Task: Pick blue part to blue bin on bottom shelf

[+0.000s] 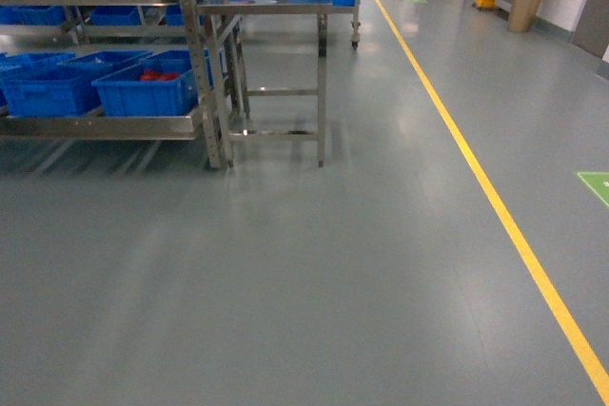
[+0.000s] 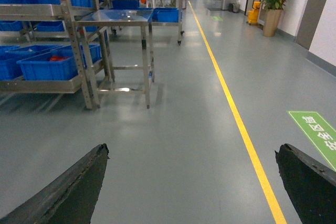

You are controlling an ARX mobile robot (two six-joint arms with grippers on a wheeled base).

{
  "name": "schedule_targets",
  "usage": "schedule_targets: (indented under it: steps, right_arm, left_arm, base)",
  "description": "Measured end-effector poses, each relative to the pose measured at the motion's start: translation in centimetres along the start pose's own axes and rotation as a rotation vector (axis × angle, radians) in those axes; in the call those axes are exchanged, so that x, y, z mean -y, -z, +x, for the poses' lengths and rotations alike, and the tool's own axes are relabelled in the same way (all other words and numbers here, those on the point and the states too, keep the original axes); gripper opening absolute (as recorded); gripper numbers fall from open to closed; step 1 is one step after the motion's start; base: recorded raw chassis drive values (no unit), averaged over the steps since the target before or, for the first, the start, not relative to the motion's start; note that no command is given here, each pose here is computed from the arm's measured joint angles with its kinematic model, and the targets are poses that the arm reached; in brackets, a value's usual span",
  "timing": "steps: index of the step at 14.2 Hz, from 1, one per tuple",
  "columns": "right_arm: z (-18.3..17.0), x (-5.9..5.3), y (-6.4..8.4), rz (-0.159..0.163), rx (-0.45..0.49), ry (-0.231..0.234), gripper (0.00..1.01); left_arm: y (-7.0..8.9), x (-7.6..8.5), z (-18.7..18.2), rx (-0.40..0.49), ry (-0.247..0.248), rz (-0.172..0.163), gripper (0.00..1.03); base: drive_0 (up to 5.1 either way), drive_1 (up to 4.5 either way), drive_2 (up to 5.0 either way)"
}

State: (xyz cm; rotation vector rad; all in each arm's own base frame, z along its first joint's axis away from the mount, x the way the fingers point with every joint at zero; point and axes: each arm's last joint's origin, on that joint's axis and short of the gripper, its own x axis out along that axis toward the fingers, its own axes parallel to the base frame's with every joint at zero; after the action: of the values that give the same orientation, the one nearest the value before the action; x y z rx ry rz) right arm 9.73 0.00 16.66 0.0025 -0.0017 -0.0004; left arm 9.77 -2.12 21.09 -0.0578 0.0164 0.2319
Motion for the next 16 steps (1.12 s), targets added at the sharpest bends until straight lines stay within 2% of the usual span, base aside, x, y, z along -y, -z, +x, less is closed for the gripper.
schedule_targets:
  steps: [16]
  right_arm:
    - [0.0, 0.0, 0.01, 0.0, -0.001, 0.0, 0.98]
  left_arm:
    - [-0.05, 0.01, -0.01, 0.005, 0.002, -0.004, 0.43]
  base:
    - [0.0, 4.02, -4.1]
